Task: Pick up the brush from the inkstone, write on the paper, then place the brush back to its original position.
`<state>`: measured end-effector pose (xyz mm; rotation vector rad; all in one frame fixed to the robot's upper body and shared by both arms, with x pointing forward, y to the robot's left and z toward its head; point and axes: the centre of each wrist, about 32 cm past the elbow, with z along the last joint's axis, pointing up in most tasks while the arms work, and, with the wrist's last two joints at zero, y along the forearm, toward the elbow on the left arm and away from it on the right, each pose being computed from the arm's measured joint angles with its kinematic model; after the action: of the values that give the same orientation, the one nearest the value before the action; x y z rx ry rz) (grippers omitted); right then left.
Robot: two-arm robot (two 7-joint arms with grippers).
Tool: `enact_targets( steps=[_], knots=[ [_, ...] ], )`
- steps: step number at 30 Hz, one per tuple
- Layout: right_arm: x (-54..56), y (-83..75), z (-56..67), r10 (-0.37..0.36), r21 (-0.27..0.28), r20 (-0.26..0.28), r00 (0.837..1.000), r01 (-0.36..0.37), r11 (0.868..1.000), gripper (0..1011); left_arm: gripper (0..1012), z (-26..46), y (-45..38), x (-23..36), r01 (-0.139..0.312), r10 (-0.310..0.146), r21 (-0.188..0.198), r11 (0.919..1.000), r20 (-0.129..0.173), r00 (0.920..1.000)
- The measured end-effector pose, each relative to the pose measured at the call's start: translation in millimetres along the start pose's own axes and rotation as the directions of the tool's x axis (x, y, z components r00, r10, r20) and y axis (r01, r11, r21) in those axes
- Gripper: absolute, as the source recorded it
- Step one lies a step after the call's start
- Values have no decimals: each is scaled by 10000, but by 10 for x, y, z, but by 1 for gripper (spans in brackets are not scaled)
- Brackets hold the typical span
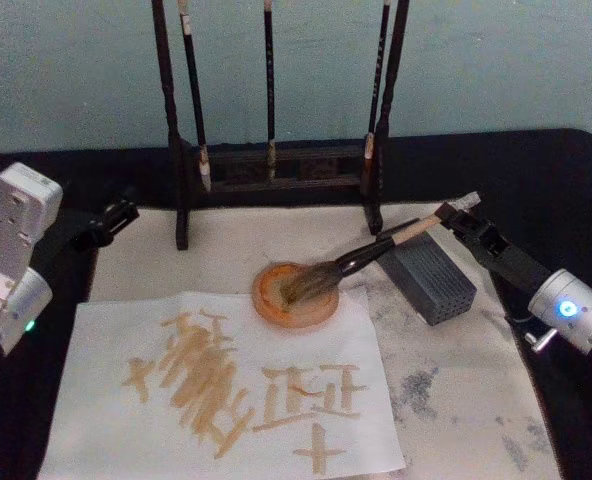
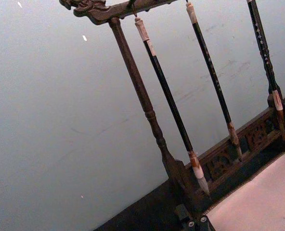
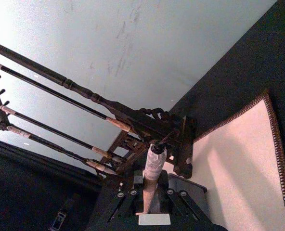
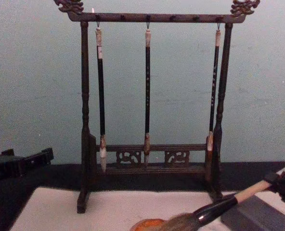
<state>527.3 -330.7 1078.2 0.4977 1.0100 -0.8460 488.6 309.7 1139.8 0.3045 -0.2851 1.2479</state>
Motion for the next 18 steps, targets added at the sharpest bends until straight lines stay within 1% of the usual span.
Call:
enact_targets(
  steps=[18],
  knots=[
    [1,-1,0,-5,2,1,10000,5,10000,175,1002,0,0,0,1,-1,1,10000,0,10000]
  ],
)
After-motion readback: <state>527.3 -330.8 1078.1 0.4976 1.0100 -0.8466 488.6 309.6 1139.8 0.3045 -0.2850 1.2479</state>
